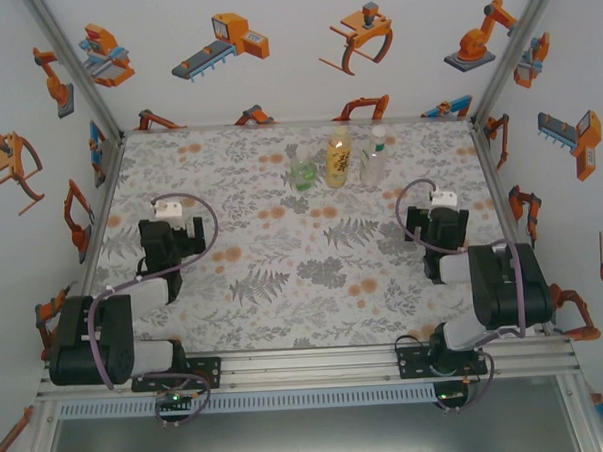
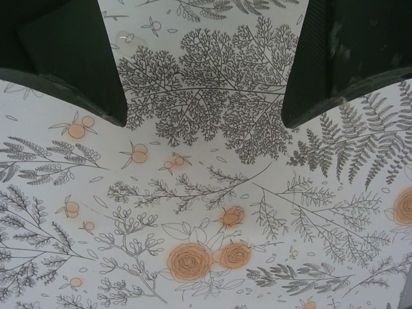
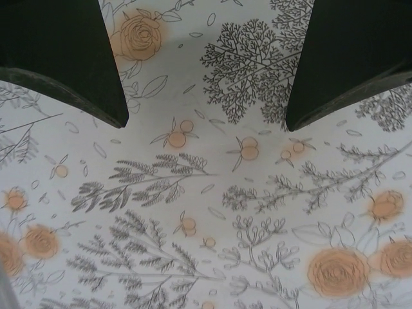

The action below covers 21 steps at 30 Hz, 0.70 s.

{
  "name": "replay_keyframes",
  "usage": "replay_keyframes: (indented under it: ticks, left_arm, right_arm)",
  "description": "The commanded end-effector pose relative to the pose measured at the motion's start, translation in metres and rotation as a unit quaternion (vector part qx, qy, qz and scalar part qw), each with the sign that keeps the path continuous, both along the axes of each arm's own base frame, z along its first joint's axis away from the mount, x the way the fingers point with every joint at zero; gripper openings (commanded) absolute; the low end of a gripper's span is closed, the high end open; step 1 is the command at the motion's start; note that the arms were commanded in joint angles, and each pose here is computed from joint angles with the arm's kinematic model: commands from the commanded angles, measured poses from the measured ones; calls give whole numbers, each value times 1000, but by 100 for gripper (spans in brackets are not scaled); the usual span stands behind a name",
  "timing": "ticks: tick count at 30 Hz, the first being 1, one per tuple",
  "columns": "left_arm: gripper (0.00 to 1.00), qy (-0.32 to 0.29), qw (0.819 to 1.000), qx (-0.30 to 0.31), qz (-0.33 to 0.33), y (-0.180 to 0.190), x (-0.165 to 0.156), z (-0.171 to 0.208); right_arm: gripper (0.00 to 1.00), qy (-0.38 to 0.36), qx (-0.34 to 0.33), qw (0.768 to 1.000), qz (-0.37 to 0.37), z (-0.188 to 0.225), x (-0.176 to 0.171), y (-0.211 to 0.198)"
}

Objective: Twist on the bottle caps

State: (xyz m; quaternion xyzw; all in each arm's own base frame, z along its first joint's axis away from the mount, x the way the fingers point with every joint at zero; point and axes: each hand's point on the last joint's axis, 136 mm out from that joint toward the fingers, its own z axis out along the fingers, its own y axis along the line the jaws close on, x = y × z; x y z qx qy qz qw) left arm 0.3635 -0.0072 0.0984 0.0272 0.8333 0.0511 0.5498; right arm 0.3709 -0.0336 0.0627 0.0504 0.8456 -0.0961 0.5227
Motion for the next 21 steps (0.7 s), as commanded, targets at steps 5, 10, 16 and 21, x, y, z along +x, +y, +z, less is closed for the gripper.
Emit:
replay_keyframes:
  ticks: [5,10,16,21]
  left_arm:
    - [97,-43,996,-63,-48,-12,20,10]
    - [97,-18,997,-63,-42,-10,32,-7]
    - [97,-12,998,-63,-15,-1,34,-10]
    - [97,-13,998,-62,-14,-1,34,-9]
  right_arm:
    - [99,-64,14,997,-29,29,14,-8]
    - [99,-63,14,997,-32,29,15,-9]
    - [99,-62,14,997,-32,28,15,-9]
    - [99,-62,14,997,-32,29,15,-9]
